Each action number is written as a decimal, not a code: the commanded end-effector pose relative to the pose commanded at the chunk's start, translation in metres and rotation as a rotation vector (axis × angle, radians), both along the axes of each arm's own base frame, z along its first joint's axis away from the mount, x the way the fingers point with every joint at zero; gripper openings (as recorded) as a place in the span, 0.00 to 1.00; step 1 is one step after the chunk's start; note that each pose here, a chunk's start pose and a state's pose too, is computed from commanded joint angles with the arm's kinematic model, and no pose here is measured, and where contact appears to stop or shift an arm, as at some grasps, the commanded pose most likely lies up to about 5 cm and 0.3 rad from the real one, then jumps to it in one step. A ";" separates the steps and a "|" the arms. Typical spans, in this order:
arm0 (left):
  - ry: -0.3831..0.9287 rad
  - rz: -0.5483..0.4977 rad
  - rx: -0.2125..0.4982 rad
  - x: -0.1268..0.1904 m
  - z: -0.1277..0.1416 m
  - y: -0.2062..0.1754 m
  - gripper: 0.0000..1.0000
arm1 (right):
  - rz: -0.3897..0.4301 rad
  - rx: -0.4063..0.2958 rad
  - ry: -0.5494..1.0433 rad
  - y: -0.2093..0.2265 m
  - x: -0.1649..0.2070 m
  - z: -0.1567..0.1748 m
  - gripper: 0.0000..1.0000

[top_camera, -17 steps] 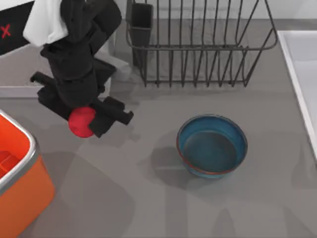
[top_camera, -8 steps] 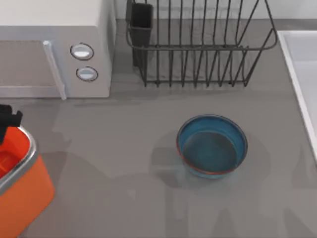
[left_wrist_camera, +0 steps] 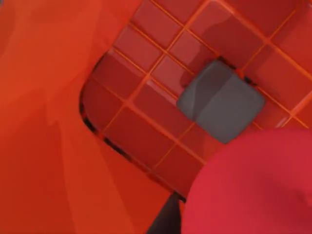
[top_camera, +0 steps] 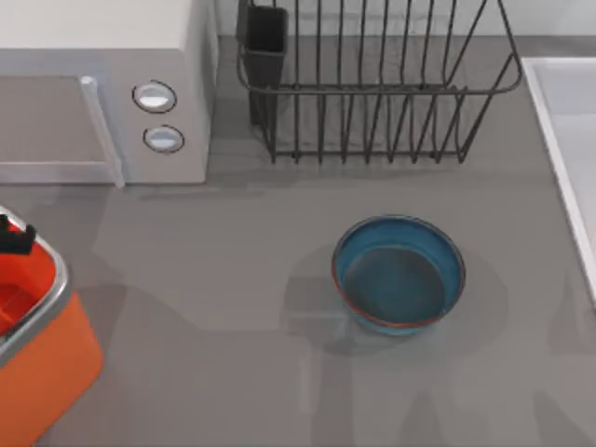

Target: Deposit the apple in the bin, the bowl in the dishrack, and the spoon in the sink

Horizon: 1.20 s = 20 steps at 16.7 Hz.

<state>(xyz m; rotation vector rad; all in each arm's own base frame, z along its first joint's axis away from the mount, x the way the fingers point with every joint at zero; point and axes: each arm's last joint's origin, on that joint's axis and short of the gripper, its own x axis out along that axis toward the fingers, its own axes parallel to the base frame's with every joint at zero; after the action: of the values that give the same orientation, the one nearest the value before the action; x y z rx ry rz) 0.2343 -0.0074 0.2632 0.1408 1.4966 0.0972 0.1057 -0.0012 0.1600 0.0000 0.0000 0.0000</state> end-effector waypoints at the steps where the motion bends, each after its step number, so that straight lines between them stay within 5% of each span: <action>1: 0.002 0.003 0.001 0.001 -0.009 0.002 0.00 | 0.000 0.000 0.000 0.000 0.000 0.000 1.00; 6: 0.009 0.007 0.007 0.001 -0.056 0.009 0.00 | 0.000 0.000 0.000 0.000 0.000 0.000 1.00; 11: 0.013 0.008 0.008 0.000 -0.061 0.010 0.00 | 0.000 0.000 0.000 0.000 0.000 0.000 1.00; 20: 0.013 0.008 0.008 0.000 -0.061 0.010 0.68 | 0.000 0.000 0.000 0.000 0.000 0.000 1.00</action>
<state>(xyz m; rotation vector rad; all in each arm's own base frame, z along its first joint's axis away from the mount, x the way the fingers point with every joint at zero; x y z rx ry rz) 0.2346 0.0027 0.2025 0.1424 1.5096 0.1084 0.1057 -0.0012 0.1600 0.0000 0.0000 0.0000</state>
